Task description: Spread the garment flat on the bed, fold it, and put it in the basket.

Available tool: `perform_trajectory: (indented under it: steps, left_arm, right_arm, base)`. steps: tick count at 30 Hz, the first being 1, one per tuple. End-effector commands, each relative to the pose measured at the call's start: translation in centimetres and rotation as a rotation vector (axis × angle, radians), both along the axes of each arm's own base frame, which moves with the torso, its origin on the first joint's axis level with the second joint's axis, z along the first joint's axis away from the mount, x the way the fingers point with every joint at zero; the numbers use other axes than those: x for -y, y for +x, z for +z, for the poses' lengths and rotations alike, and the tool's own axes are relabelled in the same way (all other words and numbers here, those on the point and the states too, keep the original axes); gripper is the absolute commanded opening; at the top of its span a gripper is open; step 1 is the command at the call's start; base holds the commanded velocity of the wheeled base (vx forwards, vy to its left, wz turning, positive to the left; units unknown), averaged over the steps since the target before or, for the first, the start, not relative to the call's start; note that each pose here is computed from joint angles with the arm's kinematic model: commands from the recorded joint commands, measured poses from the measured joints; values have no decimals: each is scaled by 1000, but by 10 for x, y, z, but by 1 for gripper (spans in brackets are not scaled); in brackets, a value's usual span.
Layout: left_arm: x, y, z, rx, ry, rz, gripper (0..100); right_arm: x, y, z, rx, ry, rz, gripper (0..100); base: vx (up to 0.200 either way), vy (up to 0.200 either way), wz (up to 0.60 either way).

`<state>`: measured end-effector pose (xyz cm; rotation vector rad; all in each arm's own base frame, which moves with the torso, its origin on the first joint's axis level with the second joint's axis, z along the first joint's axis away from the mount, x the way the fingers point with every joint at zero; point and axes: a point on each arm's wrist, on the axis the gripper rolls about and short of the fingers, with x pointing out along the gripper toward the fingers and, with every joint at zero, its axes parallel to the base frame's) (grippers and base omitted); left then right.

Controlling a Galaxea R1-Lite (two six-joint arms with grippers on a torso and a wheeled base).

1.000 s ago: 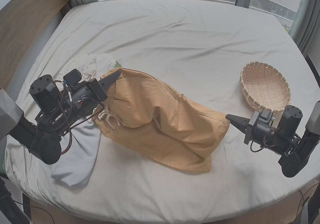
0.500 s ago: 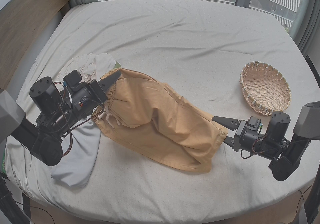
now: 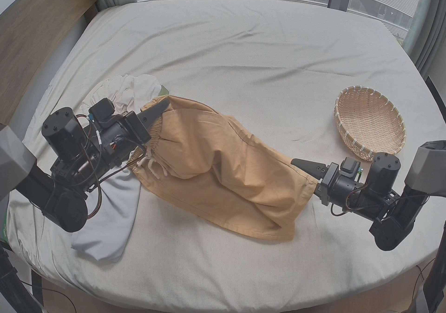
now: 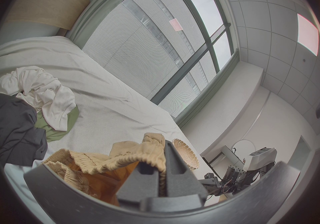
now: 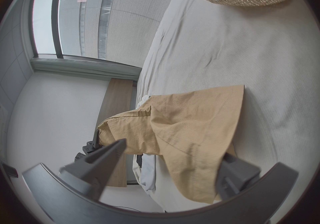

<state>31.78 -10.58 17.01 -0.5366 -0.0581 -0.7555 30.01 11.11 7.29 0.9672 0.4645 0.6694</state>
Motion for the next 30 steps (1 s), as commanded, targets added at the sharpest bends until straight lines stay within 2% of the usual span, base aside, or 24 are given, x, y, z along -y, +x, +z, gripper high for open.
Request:
perform_trajectory:
  steps: [1, 8, 17, 19, 20, 22, 27, 30]
  left_arm:
    - [0, 0, -1, -1, 0, 0, 0]
    - [0, 0, 1, 4, -3, -2, 0]
    - [6, -11, 19, 53, -21, -32, 0]
    - [6, -11, 19, 53, -21, -32, 0]
    - [6, -19, 28, 79, -26, -50, 0]
    - [5, -22, 31, 91, -27, -54, 0]
    - [5, -25, 35, 122, -37, -59, 0]
    - [3, -31, 45, 139, -71, -67, 0]
  right_arm:
    - [0, 0, 0, 0, -1, 0, 0]
    - [4, -12, 20, 45, 15, 4, 0]
    - [16, -44, 87, 259, 80, -5, 0]
    - [16, -44, 87, 259, 80, -5, 0]
    - [20, -49, 100, 320, 80, -14, 0]
    - [23, -51, 113, 377, 82, -25, 0]
    - [35, -50, 130, 417, 81, -67, 0]
    - [50, -44, 149, 440, 31, -134, 0]
  base:
    - [0, 0, 0]
    - [0, 0, 0]
    - [0, 0, 0]
    - [0, 0, 0]
    - [0, 0, 0]
    - [0, 0, 0]
    - [0, 0, 0]
    - [0, 0, 0]
